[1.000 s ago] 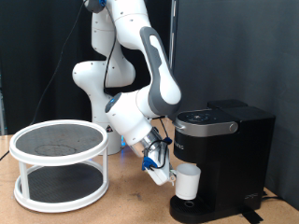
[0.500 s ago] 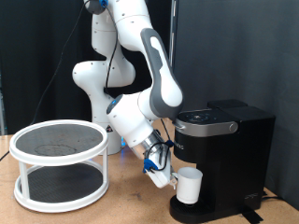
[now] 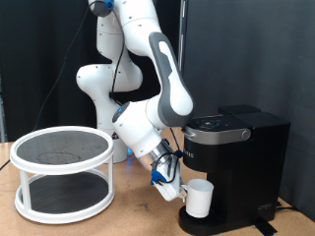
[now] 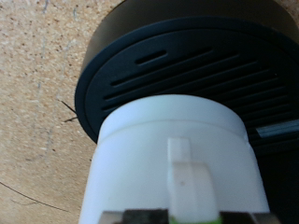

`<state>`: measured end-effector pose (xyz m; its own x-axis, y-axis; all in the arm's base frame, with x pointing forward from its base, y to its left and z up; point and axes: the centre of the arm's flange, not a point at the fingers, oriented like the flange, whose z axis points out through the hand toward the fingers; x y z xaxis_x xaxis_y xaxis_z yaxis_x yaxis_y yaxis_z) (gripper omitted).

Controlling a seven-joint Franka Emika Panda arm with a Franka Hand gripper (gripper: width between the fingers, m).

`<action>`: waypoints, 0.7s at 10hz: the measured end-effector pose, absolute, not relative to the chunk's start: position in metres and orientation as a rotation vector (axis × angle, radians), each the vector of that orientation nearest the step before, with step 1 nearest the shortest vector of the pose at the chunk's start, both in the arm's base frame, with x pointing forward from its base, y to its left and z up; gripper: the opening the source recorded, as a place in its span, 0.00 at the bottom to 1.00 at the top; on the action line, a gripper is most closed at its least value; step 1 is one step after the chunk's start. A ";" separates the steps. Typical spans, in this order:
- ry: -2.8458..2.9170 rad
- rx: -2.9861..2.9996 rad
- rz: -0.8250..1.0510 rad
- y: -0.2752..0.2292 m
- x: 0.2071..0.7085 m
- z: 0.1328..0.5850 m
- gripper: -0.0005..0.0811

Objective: Make a cup of coffee with the keurig machine

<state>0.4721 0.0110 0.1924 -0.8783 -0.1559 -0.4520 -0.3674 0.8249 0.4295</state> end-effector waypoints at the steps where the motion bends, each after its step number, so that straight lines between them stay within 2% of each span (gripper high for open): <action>1: 2.600 -0.402 0.753 0.013 0.472 0.192 0.02; 2: 2.595 -0.412 0.778 0.016 0.472 0.192 0.03; 3: 2.590 -0.421 0.800 0.018 0.471 0.191 0.24; 4: 2.587 -0.427 0.809 0.019 0.471 0.191 0.24; 5: 2.586 -0.429 0.814 0.019 0.471 0.191 0.47; 6: 2.589 -0.435 0.817 0.018 0.470 0.190 0.47; 7: 2.594 -0.450 0.816 0.014 0.467 0.188 0.63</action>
<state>0.4665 0.0143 0.1879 -0.8751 -0.1849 -0.4472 -0.4076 0.7798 0.4752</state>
